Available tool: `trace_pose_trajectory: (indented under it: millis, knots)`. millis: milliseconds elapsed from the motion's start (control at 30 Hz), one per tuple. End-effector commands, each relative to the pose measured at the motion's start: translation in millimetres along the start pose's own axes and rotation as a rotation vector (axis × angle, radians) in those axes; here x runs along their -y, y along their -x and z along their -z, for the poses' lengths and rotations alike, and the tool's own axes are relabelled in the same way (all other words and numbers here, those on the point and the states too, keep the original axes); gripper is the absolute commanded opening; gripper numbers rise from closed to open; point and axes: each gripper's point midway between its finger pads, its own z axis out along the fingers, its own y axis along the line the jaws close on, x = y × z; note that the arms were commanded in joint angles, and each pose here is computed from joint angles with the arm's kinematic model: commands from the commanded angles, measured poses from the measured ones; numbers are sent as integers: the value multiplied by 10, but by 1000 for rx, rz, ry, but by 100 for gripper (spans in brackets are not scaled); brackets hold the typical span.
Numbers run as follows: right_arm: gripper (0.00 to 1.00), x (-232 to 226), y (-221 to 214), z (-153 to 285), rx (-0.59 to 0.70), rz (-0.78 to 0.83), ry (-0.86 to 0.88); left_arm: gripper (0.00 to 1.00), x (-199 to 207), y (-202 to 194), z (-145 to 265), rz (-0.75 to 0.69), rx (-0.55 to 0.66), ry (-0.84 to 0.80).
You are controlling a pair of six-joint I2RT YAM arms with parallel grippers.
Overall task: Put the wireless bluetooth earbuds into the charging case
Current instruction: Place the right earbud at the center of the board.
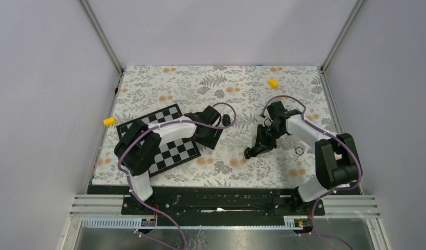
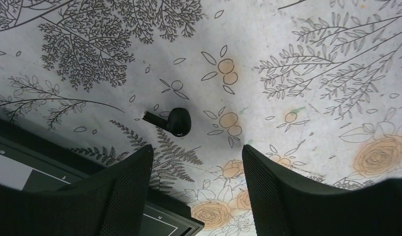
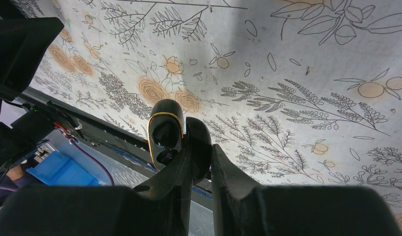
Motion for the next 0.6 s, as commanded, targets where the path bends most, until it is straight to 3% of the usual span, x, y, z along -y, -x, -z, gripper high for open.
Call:
trace_pose_trajectory:
  millis: [0,333,567]
  knots:
    - [0,-71,-40,29,2,9,27,69,138,142,-4,58,39,-75]
    - [0,-80,-51,54,11,6,30,69,377,538,-37,43,138,-223]
    - [0,-78,-68,64,18,-1,27,69,774,796,413,-15,169,-458]
